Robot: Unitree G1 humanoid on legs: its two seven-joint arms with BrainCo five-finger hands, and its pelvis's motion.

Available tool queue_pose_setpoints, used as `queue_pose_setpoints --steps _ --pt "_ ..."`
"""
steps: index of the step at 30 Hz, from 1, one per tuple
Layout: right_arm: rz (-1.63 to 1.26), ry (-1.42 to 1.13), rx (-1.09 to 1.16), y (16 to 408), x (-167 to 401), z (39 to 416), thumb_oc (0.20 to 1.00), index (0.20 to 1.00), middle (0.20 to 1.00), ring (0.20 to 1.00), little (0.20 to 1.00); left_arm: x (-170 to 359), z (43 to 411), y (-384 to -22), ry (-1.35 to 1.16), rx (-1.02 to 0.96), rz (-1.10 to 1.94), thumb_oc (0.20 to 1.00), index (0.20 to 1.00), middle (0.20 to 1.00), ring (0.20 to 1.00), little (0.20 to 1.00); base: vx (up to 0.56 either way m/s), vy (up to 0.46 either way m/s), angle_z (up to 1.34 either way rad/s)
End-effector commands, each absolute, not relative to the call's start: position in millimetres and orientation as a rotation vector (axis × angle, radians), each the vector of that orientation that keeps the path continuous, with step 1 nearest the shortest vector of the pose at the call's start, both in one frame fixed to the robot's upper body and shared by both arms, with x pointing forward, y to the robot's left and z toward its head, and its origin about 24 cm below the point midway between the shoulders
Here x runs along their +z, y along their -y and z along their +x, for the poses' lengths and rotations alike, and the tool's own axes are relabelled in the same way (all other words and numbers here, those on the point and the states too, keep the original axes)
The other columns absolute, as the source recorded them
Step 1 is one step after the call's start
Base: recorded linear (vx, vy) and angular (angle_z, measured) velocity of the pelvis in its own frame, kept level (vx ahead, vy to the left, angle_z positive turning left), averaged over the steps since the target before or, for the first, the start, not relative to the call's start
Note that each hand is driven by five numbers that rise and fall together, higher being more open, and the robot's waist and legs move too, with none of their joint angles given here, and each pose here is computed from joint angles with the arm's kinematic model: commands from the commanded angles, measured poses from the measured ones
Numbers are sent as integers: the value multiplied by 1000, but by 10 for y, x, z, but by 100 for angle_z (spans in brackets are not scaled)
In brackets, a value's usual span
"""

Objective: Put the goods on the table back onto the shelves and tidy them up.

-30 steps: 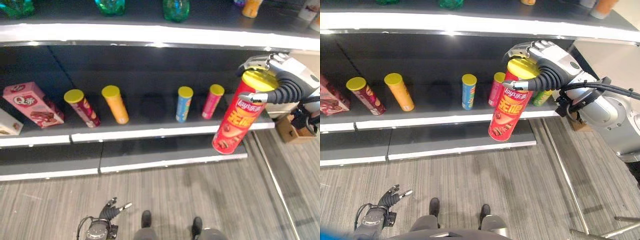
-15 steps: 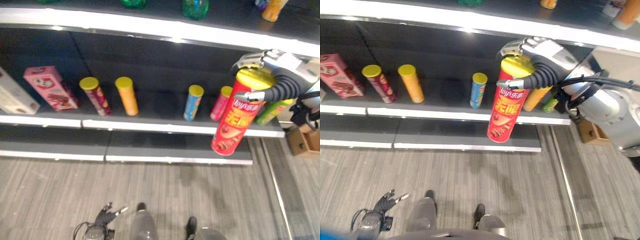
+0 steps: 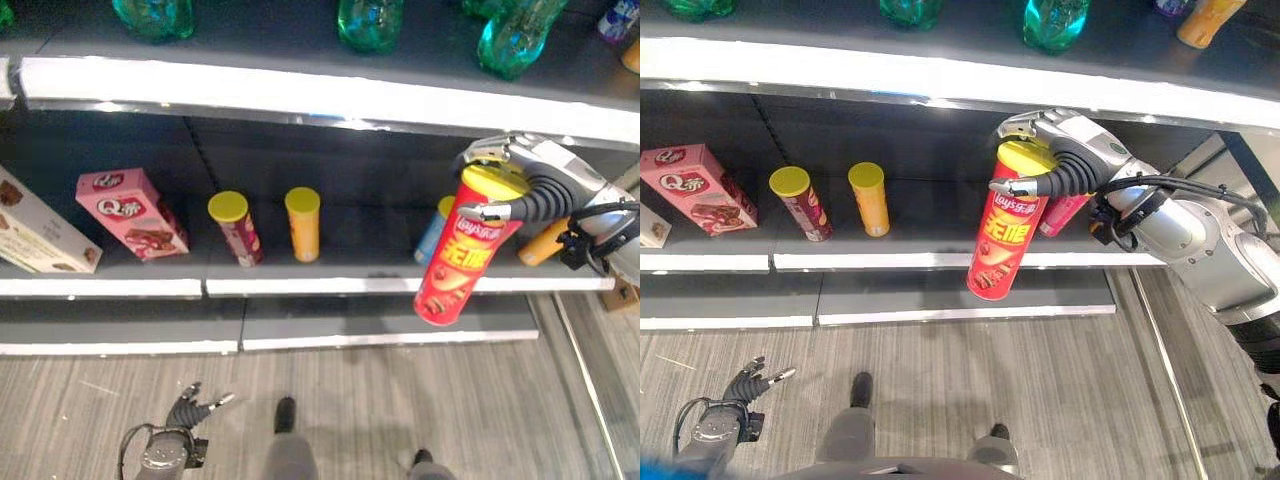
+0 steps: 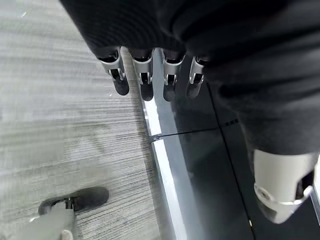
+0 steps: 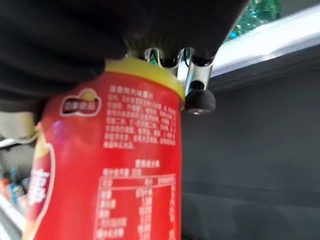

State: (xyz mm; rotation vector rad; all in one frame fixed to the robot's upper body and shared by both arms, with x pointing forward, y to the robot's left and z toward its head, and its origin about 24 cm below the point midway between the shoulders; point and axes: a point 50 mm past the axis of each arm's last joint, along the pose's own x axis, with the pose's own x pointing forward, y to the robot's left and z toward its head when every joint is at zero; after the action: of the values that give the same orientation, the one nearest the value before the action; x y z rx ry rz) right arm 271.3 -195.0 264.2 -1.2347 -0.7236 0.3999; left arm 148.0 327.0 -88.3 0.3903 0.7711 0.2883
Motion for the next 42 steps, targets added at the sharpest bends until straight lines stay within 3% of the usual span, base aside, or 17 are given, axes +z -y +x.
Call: queue_pose_setpoints --steps 1,12,24,42 --pt "-1250 781 316 1995 2797 2697 200 200 200 200 200 -962 1290 -3259 -817 270 427 1000 1000 1000 1000 1000 39 257 -17" --pt "-1226 768 323 1972 2704 2724 200 200 200 200 200 -998 1229 -3245 -851 238 439 1000 1000 1000 1000 1000 28 192 -8" --pt "-1171 832 413 1770 2805 2714 200 200 200 200 200 -1019 1394 -3060 -802 197 396 1000 1000 1000 1000 1000 90 -71 15" --pt "-1084 795 489 1586 2556 2807 200 200 200 200 200 -1110 1282 -2993 -851 188 400 1000 1000 1000 1000 1000 19 -8 2"
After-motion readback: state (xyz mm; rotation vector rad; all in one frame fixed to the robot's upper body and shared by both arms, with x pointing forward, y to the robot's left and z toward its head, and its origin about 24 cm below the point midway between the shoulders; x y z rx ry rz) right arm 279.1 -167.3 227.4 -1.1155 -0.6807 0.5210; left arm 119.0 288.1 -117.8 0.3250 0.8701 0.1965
